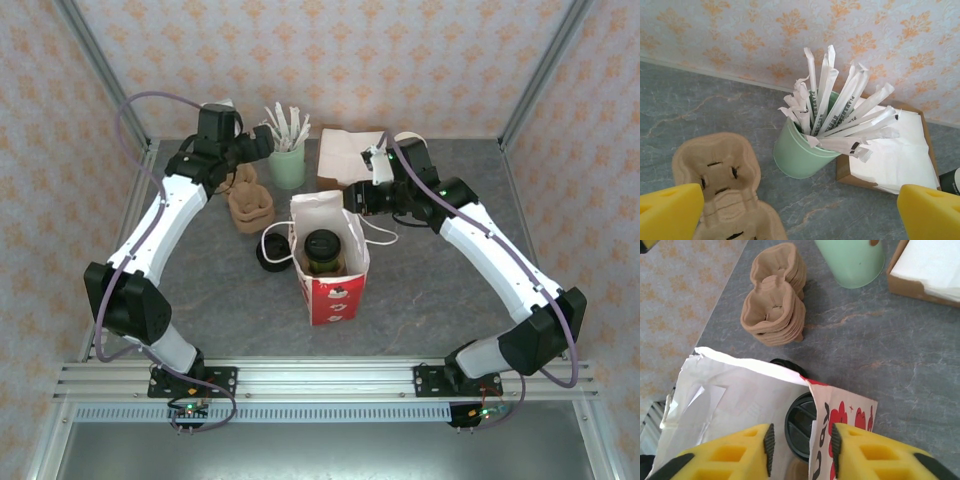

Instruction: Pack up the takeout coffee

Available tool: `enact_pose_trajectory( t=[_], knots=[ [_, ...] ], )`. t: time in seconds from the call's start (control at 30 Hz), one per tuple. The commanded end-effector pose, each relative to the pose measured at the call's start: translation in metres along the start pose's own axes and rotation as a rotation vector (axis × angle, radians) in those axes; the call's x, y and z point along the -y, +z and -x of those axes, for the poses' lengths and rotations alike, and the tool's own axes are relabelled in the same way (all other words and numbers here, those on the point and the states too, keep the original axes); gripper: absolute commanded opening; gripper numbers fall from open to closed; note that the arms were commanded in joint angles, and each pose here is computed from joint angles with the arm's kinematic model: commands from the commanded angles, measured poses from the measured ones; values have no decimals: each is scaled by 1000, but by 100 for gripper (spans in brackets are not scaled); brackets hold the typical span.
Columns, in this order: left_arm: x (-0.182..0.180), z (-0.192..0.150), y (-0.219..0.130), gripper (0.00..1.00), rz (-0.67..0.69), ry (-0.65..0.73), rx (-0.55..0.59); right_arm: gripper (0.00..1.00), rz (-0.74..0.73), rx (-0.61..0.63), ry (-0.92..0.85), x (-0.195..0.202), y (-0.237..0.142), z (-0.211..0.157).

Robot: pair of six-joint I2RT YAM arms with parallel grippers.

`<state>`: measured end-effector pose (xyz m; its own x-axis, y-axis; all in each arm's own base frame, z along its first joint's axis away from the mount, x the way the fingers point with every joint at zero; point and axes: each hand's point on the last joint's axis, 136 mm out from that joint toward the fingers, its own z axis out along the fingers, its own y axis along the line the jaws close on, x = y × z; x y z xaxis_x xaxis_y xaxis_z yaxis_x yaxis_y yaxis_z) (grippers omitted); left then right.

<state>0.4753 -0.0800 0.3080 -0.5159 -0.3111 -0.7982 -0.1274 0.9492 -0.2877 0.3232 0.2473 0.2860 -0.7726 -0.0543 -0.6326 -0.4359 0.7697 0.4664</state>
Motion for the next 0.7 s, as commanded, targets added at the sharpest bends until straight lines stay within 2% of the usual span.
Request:
enact_pose_trajectory(
  t=[0.0, 0.13, 0.3, 0.43, 0.57, 0.67],
  knots=[
    [-2, 12, -10, 100, 28, -14, -5, 41, -22, 105, -5, -5, -18, 19],
    [-1, 20, -13, 99, 59, -57, -39, 47, -124, 169, 55, 9, -33, 36],
    [2, 27, -4, 97, 88, -103, -85, 52, -186, 194, 191, 22, -42, 53],
    [-2, 34, 3, 93, 134, -103, -63, 53, -135, 166, 280, 20, -37, 61],
    [-4, 36, 2, 86, 142, -113, -55, 52, -45, 115, 274, 0, -34, 64],
    [-1, 29, -1, 81, 124, -113, -67, 50, -37, 98, 296, -3, -35, 64]
  ],
)
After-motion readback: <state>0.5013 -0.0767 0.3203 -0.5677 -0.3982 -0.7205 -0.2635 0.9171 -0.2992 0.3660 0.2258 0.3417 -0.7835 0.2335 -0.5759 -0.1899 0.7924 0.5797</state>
